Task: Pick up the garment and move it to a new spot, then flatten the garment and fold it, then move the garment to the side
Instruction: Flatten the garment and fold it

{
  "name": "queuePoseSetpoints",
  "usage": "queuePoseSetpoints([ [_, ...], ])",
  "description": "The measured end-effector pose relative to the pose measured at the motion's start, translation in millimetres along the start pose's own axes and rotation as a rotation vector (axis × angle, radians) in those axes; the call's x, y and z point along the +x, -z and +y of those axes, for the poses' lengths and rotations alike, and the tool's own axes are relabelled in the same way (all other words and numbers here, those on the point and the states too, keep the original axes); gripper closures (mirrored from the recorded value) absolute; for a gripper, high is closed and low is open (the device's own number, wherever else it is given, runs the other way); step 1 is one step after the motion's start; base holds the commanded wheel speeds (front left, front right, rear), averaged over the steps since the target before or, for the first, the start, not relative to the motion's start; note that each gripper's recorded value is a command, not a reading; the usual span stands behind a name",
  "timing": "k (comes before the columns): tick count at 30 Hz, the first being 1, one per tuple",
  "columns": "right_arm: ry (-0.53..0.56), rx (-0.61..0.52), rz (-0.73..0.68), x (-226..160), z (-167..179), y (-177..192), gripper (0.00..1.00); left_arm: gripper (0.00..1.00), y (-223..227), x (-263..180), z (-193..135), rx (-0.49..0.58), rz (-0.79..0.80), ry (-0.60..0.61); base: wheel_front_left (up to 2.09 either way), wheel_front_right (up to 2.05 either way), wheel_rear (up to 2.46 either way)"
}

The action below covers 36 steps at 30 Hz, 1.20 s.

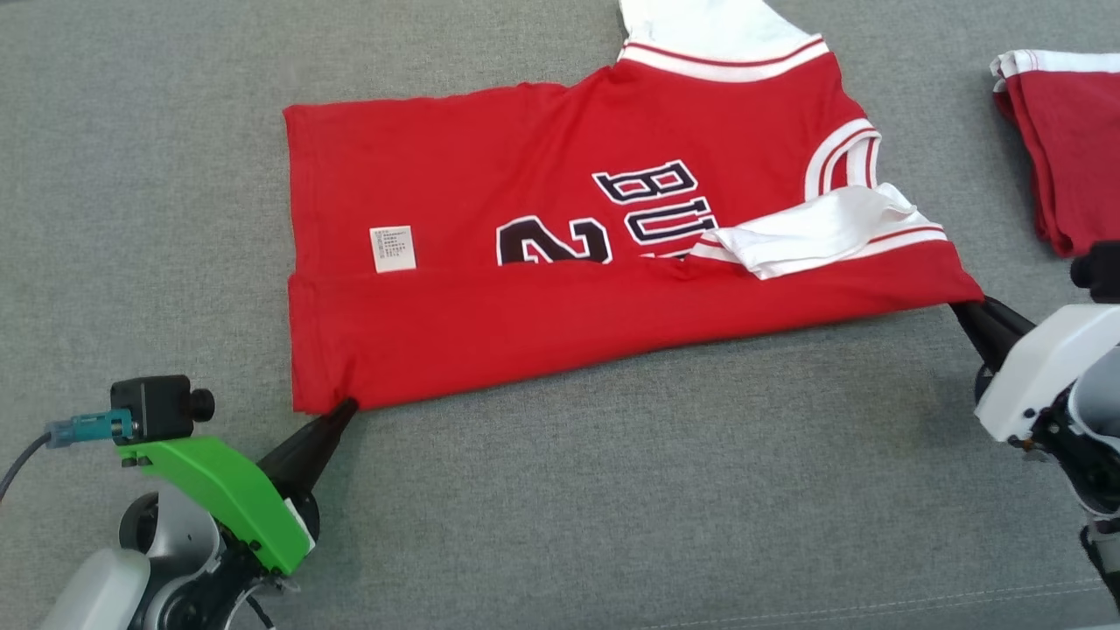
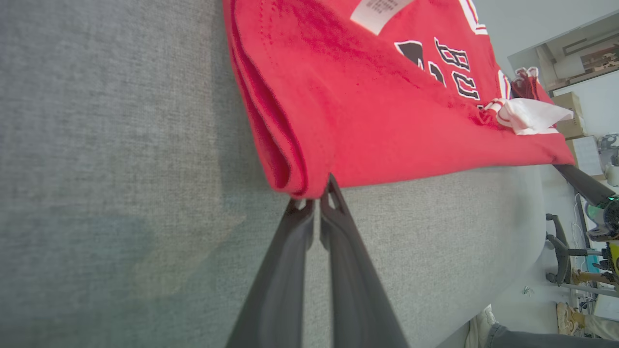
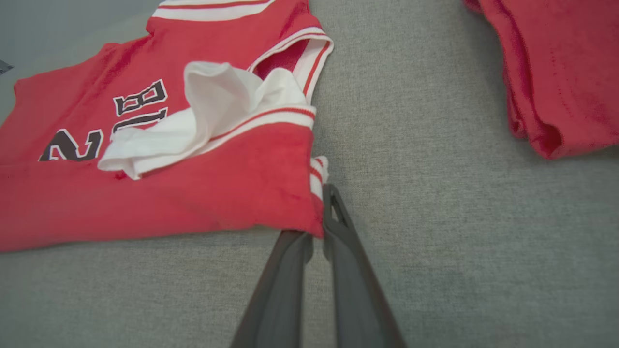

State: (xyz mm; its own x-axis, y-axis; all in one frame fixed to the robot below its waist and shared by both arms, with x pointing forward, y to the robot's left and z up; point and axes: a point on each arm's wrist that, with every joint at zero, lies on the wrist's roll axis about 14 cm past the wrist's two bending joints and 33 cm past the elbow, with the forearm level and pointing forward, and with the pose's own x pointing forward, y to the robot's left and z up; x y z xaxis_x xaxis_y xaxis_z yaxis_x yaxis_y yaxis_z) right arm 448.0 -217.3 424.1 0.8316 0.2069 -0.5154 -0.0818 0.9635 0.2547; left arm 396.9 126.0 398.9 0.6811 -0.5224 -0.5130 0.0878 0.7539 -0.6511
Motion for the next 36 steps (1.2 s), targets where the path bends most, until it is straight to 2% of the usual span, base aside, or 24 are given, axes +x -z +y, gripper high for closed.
queuePoseSetpoints([
  [2, 0.001, -0.008, 0.049, -11, -7, 1, 1.0, 1.0, 5, -9, -4, 0.007, 0.016, 0.014, 0.0, 0.0, 0.0],
  [5, 0.009, 0.004, 0.153, -30, -16, 23, 1.0, 1.0, 18, -21, -10, 0.006, 0.037, 0.026, 0.0, 0.0, 0.0],
  [13, 0.093, 0.039, 0.354, -64, -41, 86, 1.0, 1.0, 79, -39, -17, -0.101, 0.112, 0.005, 0.0, 0.0, 0.0],
  [14, 0.103, 0.039, 0.353, -65, -43, 88, 1.0, 0.93, 82, -40, -15, -0.101, 0.11, -0.007, 0.0, 0.0, 0.0],
  [15, 0.112, 0.042, 0.34, -65, -44, 87, 0.76, 0.59, 82, -42, -14, -0.101, 0.104, -0.017, 0.0, 0.0, 0.0],
  [16, 0.118, 0.045, 0.327, -63, -45, 86, 0.0, 0.0, 82, -43, -11, -0.102, 0.093, -0.03, 0.0, 0.0, 0.0],
  [20, 0.127, 0.083, 0.225, -59, -47, 62, 0.0, 0.0, 77, -51, -1, -0.092, 0.057, -0.08, 0.0, 0.0, 0.0],
  [23, 0.09, 0.07, 0.164, -59, -38, 35, 0.0, 0.0, 65, -58, 6, -0.057, 0.017, -0.113, 0.0, 0.0, 0.0],
  [28, -0.014, 0.04, -0.094, -44, -7, -49, 0.0, 0.0, 22, -56, 18, 0.042, -0.083, -0.159, 0.0, 0.0, 0.0],
  [32, -0.016, -0.092, -0.173, -9, 7, -88, 0.0, 0.0, -24, -26, 13, 0.096, -0.147, -0.13, 0.0, 0.0, 0.0],
  [36, -0.022, -0.124, -0.238, 45, 25, -115, 0.0, 0.0, -62, 7, 24, 0.166, -0.179, -0.151, 0.0, 0.0, 0.0],
])
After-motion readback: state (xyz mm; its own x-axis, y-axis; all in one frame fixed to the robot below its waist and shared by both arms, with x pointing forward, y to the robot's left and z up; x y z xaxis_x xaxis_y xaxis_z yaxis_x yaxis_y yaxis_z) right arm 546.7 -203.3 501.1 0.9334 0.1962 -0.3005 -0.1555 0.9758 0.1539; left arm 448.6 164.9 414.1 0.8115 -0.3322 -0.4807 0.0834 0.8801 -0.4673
